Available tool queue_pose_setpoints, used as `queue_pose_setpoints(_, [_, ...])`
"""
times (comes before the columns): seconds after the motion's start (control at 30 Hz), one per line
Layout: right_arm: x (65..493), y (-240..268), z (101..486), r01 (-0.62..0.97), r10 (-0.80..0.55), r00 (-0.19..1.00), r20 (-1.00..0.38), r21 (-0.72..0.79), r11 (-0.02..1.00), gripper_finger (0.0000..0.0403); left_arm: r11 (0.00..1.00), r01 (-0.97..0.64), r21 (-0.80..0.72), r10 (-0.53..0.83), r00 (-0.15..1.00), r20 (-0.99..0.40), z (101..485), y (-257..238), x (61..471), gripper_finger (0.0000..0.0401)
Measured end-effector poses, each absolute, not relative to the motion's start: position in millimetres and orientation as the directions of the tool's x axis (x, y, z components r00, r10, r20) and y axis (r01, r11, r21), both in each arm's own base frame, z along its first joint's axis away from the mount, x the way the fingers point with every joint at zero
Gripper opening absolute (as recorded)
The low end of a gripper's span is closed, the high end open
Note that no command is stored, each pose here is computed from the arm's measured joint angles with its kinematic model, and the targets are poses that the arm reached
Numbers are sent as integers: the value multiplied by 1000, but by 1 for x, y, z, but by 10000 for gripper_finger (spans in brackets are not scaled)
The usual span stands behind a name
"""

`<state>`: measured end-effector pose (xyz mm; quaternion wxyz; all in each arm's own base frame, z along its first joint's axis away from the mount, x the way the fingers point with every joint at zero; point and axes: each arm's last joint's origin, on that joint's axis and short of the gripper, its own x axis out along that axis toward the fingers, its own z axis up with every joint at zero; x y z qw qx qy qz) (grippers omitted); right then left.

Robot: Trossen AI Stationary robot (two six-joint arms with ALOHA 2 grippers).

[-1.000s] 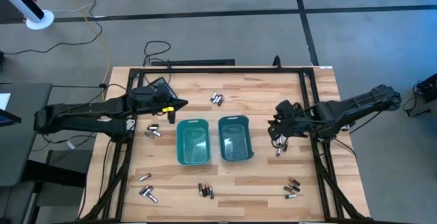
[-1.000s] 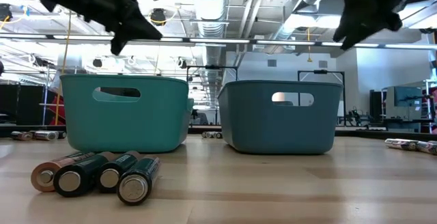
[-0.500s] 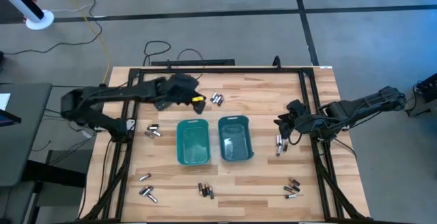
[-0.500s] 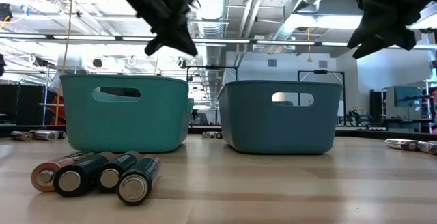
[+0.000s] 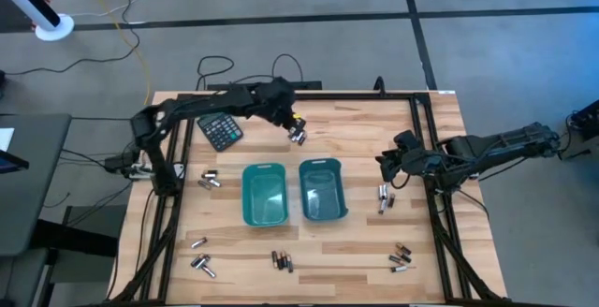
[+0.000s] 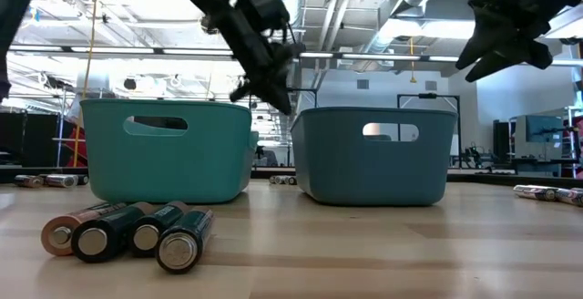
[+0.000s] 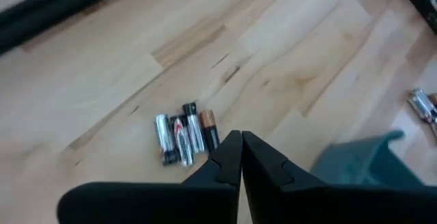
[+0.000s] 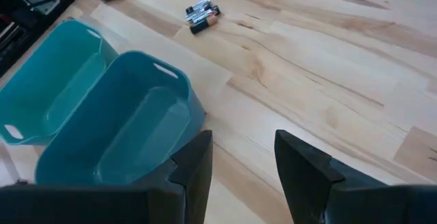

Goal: Sort batteries
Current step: Put the silver battery into the green bin

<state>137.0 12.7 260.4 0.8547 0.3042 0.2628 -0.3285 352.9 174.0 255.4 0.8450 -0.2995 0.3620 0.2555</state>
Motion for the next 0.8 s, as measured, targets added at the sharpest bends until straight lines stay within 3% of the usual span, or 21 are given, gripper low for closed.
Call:
queue_pose_setpoints(0.37, [137,7,260,743,-427,629,-650,342,575,175,647,-716,-262,158,461,-873,226,215,375,92])
queue_pose_setpoints(0.53, [137,2,260,765,-453,610,-650,336,549,175,643,-740,-198,133,362,-923,208,227,379,84])
queue_pose_setpoints(0.8, [137,-4,260,786,-476,592,-651,335,519,175,629,-755,-187,121,333,-935,200,235,380,65])
